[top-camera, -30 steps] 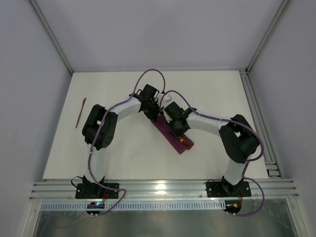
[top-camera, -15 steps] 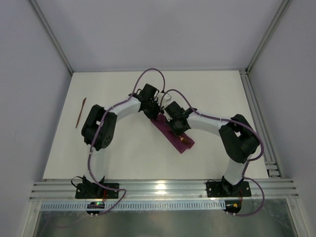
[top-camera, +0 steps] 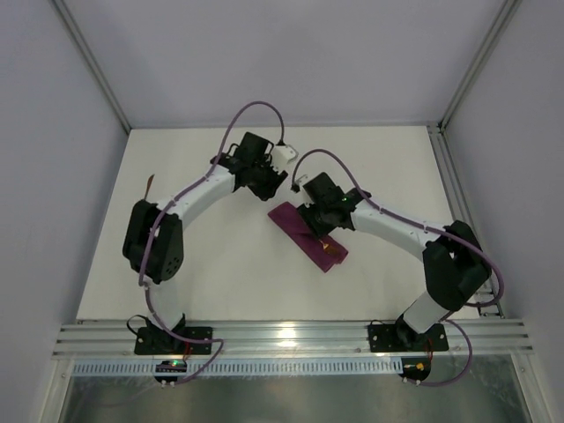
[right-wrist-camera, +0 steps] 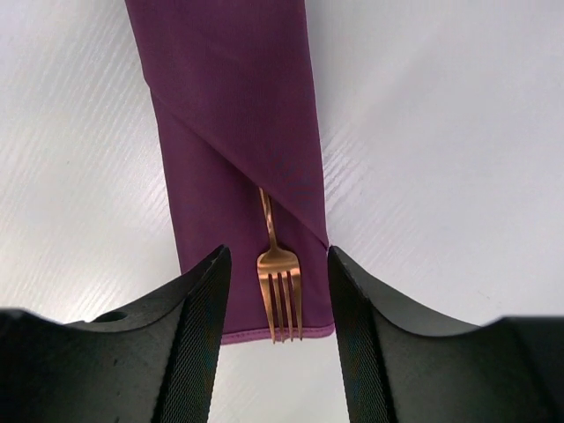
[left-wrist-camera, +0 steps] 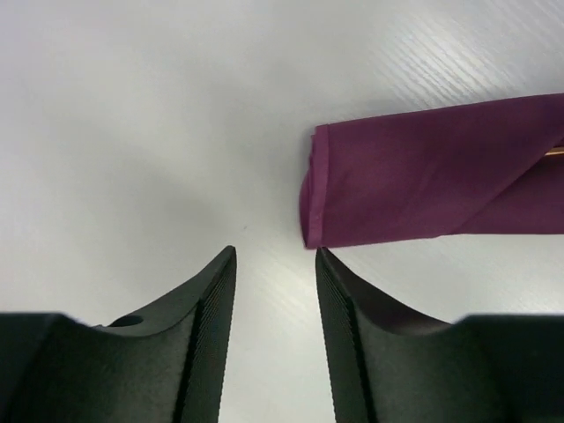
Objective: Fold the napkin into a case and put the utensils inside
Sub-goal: Stuff the fork into the folded napkin, then pick up the knife from the corner of the board.
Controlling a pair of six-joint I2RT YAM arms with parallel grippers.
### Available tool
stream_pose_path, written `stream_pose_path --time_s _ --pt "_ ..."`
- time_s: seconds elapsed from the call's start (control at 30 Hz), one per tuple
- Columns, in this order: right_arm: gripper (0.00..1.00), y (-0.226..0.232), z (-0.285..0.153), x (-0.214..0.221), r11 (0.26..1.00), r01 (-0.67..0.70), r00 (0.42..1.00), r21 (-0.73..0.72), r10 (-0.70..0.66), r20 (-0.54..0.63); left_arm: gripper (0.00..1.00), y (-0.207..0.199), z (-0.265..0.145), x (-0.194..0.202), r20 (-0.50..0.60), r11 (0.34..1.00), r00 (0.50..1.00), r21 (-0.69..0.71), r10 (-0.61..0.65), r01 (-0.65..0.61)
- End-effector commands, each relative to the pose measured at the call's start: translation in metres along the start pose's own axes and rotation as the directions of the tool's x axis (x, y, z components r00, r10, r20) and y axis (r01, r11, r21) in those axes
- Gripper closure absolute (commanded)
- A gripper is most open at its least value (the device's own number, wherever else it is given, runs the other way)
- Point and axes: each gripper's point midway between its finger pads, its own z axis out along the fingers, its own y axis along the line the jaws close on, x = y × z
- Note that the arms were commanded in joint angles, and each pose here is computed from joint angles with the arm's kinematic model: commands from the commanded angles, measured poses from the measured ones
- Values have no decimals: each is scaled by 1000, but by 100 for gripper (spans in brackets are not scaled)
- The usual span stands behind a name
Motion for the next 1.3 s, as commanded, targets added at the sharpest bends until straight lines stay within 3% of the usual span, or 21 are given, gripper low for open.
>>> stream_pose_path --time_s 0.0,0.13,0.17,0.23,0.27,0.43,0.57,0.73,0.9,0.97,1.13,1.27 --pt "47 -4 -29 -11 1000 -1 998 1 1 56 55 41 -74 -21 88 990 995 -132 -45 56" --pt "44 -7 -49 -15 1000 -2 995 6 1 105 46 111 -123 45 58 937 979 -283 -198 206" --pt "44 -6 -51 -15 1000 -1 993 1 1 114 42 143 -141 77 55 896 961 -349 -273 274" --pt "43 -5 -59 -18 1000 -7 990 -11 8 143 38 166 -151 126 -3 863 943 -405 -332 303" --pt "43 -3 -60 -19 1000 -8 989 -21 11 149 38 191 -166 162 -14 816 913 -455 -408 357" --pt "43 11 -60 -26 995 -31 985 -95 47 166 40 232 -157 263 -111 742 799 -464 -591 485" --pt "43 18 -58 -26 990 -55 985 -130 75 155 42 260 -163 292 -82 692 744 -447 -663 567" --pt "43 18 -58 -20 990 -77 986 -122 94 138 42 260 -152 315 -145 696 720 -438 -679 568" --pt "43 19 -66 -23 989 -82 983 -127 101 155 52 262 -137 338 -166 664 666 -417 -727 620" --pt "43 13 -66 -23 992 -87 982 -96 102 160 53 262 -132 334 -168 674 669 -380 -724 634" --pt "43 14 -70 -26 992 -80 981 -99 96 171 81 244 -120 337 -218 676 641 -297 -736 675" --pt "43 13 -74 -26 993 -77 978 -93 94 189 86 227 -115 357 -288 691 628 -302 -723 656"
